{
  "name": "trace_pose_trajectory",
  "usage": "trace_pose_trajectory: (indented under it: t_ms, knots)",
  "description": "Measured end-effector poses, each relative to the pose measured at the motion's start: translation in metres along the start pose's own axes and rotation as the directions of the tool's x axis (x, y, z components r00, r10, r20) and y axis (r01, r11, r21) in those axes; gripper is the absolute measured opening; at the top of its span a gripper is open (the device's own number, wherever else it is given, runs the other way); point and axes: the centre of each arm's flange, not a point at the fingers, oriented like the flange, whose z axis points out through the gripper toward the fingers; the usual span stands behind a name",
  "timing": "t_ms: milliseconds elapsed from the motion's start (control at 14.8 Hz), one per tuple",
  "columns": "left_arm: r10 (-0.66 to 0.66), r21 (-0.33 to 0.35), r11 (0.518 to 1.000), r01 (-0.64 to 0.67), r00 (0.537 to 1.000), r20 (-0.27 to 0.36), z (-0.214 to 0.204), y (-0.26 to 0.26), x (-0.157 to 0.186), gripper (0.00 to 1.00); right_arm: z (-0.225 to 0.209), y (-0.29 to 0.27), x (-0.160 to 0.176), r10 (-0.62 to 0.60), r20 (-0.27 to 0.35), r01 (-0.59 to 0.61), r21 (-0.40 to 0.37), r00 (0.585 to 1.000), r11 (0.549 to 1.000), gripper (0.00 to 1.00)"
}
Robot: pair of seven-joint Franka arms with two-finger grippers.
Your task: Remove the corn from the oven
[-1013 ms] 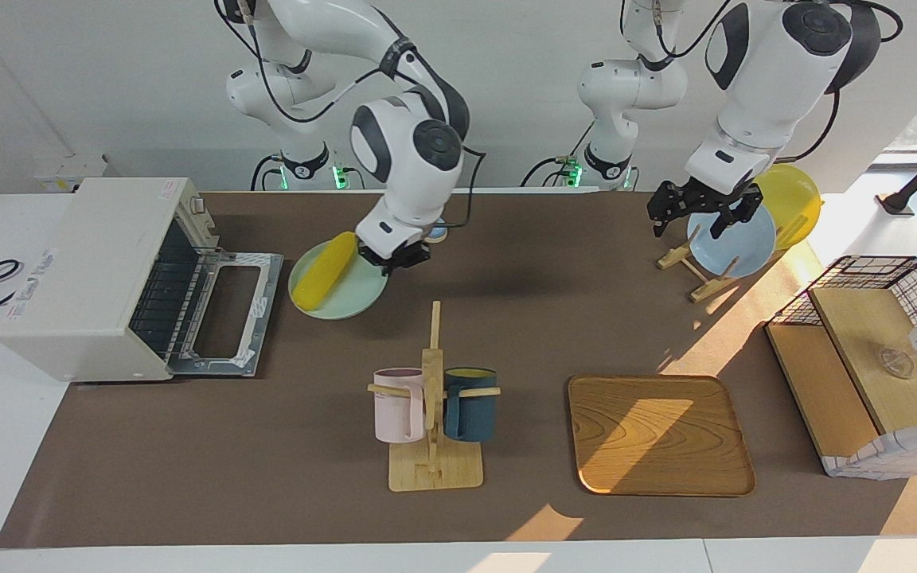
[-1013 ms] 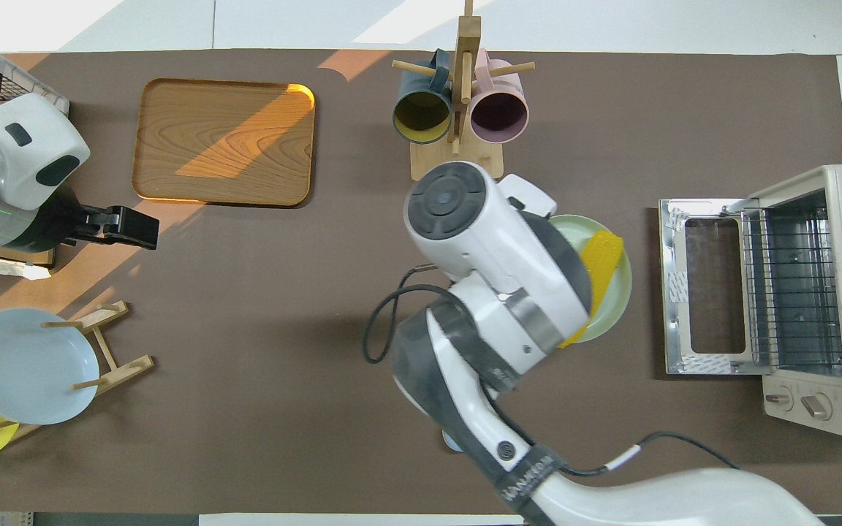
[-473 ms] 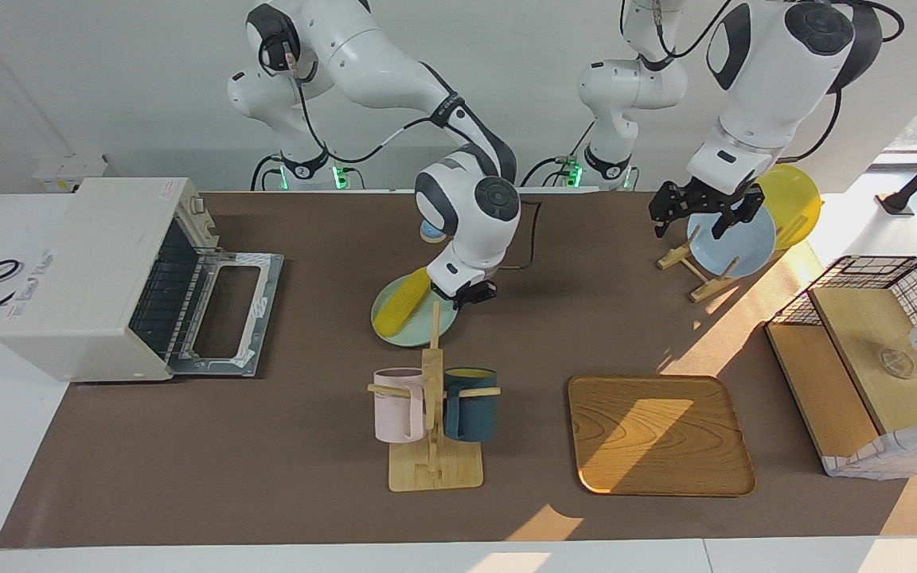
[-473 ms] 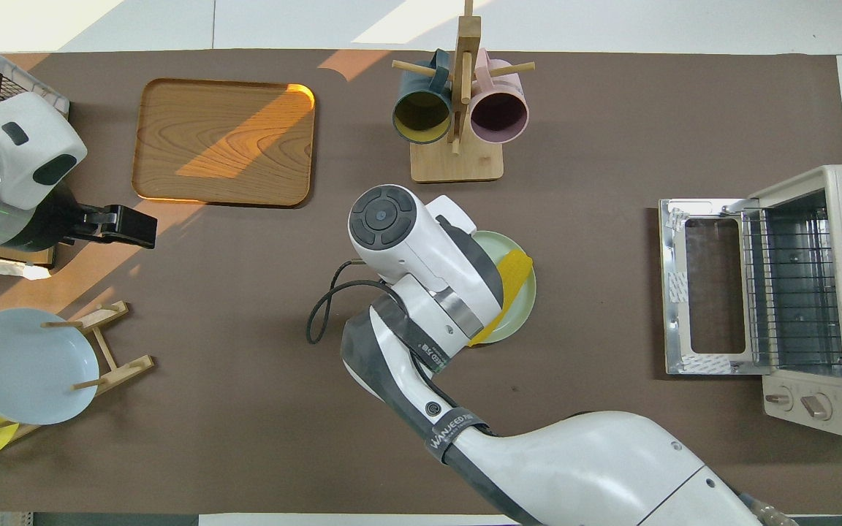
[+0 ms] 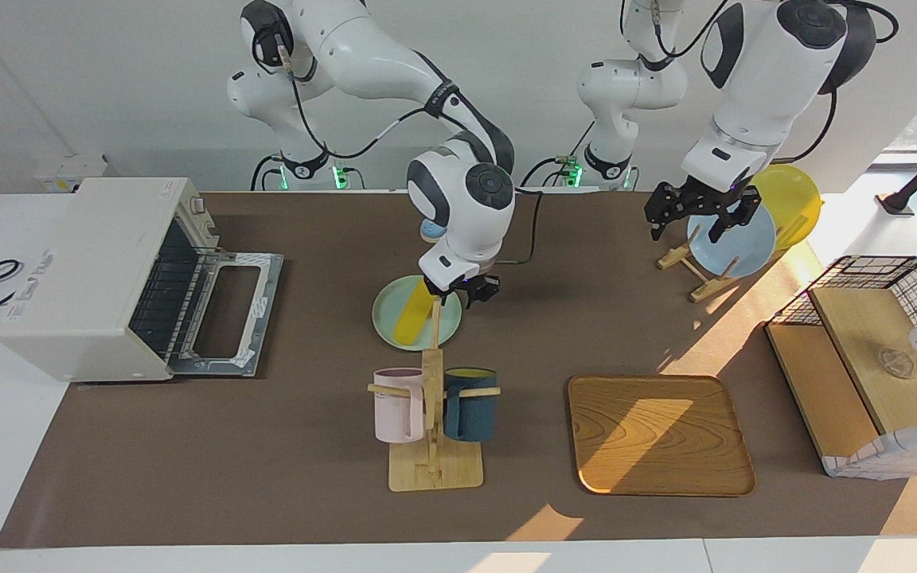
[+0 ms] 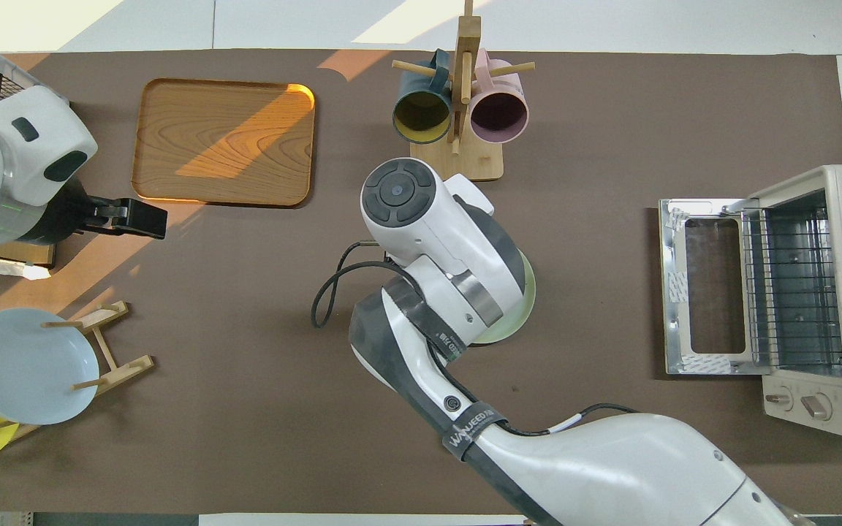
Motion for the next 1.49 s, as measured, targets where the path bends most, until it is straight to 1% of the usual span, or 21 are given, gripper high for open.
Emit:
trace_pose_trajectory:
  t_ms: [68, 135, 203, 270, 405, 473, 540, 675, 878, 1013, 1215, 1350, 1485]
  knots:
    - [0.016, -0.001, 1.0, -0.016, 1.0, -0.007, 0.001, 0.008, 0.0, 1.0, -0.008, 0.02, 0.01, -0.024, 0.002, 0.024, -0.015, 1.0, 1.0, 0.5]
    - [0.036, -0.002, 0.999, -0.036, 0.999, -0.012, 0.003, 0.02, 0.0, 1.0, -0.017, 0.044, 0.02, -0.041, 0.008, 0.041, -0.028, 0.999, 0.999, 0.45]
    - [0.061, -0.003, 0.998, -0.061, 0.998, -0.019, 0.005, 0.033, -0.001, 1.0, -0.025, 0.071, 0.031, -0.048, 0.013, 0.049, -0.041, 0.999, 0.998, 0.45]
    - [0.088, -0.006, 0.996, -0.088, 0.996, -0.027, 0.01, 0.049, -0.002, 1.0, -0.03, 0.099, 0.041, -0.043, 0.024, 0.045, -0.05, 0.999, 0.998, 0.41]
    - [0.141, -0.022, 0.99, -0.142, 0.989, -0.037, 0.022, 0.082, -0.005, 1.0, -0.024, 0.152, 0.056, -0.002, 0.06, 0.006, -0.058, 0.998, 0.998, 0.19]
    - [0.17, -0.031, 0.985, -0.171, 0.985, -0.04, 0.03, 0.102, -0.006, 1.0, -0.013, 0.175, 0.06, 0.023, 0.085, -0.018, -0.064, 0.996, 0.998, 0.05]
    - [0.194, -0.038, 0.98, -0.196, 0.98, -0.044, 0.04, 0.124, -0.007, 1.0, 0.001, 0.193, 0.061, 0.041, 0.108, -0.034, -0.071, 0.993, 0.997, 0.01]
    - [0.23, -0.053, 0.971, -0.233, 0.972, -0.053, 0.069, 0.174, -0.008, 1.0, 0.03, 0.217, 0.06, 0.064, 0.128, -0.055, -0.075, 0.99, 0.996, 0.01]
    - [0.284, -0.077, 0.954, -0.289, 0.957, -0.064, 0.126, 0.252, -0.013, 1.0, 0.074, 0.244, 0.052, 0.056, 0.116, -0.05, -0.056, 0.992, 0.997, 0.01]
    - [0.314, -0.104, 0.942, -0.319, 0.947, -0.066, 0.157, 0.294, -0.022, 1.0, 0.097, 0.264, 0.044, 0.04, 0.106, -0.034, -0.06, 0.994, 0.998, 0.01]
    - [0.358, -0.132, 0.921, -0.366, 0.93, -0.079, 0.184, 0.342, -0.036, 1.0, 0.116, 0.28, 0.033, 0.033, 0.103, -0.026, -0.062, 0.994, 0.998, 0.01]
    - [0.372, -0.143, 0.913, -0.382, 0.924, -0.092, 0.2, 0.369, -0.044, 1.0, 0.124, 0.285, 0.028, 0.025, 0.084, -0.019, -0.067, 0.996, 0.998, 0.01]
    - [0.376, -0.153, 0.909, -0.387, 0.921, -0.098, 0.214, 0.391, -0.045, 1.0, 0.134, 0.295, 0.024, 0.015, 0.079, -0.009, -0.081, 0.997, 0.997, 0.01]
